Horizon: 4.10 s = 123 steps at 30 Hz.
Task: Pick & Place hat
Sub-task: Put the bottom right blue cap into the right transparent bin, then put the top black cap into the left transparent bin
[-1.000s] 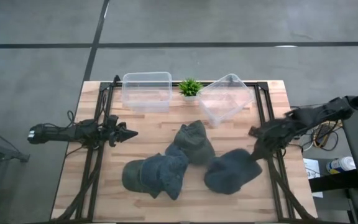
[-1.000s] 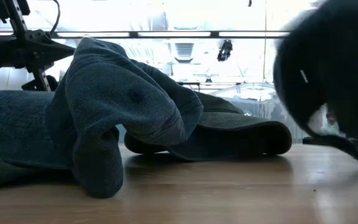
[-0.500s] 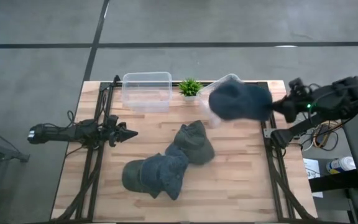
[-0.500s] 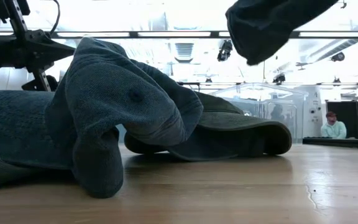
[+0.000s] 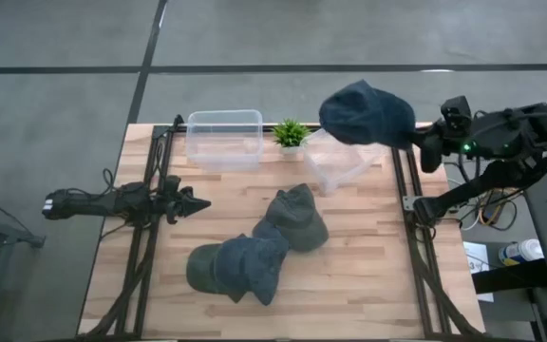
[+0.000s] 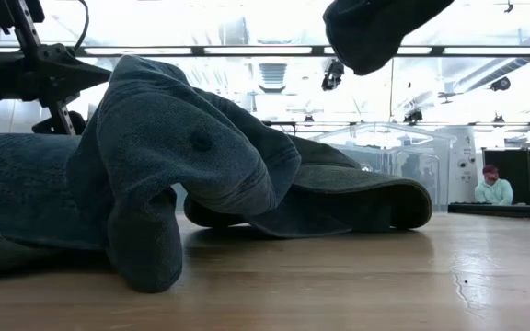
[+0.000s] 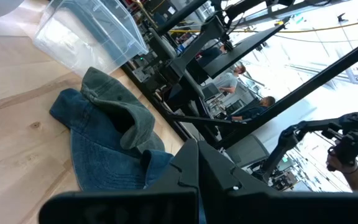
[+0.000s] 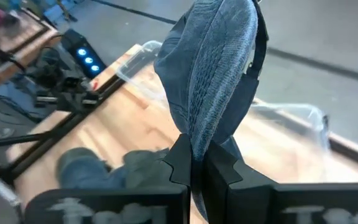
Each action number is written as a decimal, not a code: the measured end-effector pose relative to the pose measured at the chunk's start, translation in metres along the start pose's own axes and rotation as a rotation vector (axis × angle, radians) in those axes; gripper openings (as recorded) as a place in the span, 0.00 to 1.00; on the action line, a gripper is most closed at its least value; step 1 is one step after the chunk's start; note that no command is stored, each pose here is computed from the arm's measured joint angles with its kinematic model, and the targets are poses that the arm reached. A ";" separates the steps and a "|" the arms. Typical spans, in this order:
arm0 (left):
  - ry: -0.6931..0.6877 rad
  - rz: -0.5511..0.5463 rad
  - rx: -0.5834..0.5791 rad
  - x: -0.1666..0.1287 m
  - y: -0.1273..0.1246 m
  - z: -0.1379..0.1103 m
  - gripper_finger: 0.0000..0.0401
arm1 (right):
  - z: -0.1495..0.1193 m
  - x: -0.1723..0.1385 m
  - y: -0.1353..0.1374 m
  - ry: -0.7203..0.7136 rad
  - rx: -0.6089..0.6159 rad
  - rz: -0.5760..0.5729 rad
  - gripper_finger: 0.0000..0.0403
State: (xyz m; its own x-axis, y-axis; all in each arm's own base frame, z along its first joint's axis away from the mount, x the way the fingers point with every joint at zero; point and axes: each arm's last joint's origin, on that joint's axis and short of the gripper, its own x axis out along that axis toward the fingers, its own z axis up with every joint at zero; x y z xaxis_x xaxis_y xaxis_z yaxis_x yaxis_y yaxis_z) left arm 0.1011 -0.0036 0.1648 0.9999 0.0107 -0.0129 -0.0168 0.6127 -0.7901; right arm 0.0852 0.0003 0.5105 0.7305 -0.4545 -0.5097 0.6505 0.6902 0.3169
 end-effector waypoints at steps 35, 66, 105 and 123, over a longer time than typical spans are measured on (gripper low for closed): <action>0.009 0.009 0.027 0.000 0.001 -0.001 0.00 | 0.049 0.133 -0.048 0.457 -0.486 -0.084 0.02; 0.010 0.016 0.028 0.000 0.001 -0.001 0.00 | -0.011 0.233 -0.082 0.940 -0.605 -0.035 0.02; 0.008 0.015 0.026 0.000 0.001 -0.001 0.00 | 0.014 0.324 -0.090 1.015 -0.586 -0.167 0.36; 0.009 0.013 0.022 0.000 0.001 -0.001 0.00 | 0.050 0.189 -0.007 0.559 -0.145 -0.038 0.58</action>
State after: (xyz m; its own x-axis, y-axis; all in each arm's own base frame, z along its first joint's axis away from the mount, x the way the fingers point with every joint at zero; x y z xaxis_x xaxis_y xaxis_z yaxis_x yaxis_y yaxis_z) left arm 0.1011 -0.0036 0.1633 0.9995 0.0114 -0.0287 -0.0295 0.6299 -0.7762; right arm 0.2291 -0.1182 0.4517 0.4613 -0.1412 -0.8760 0.6100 0.7674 0.1975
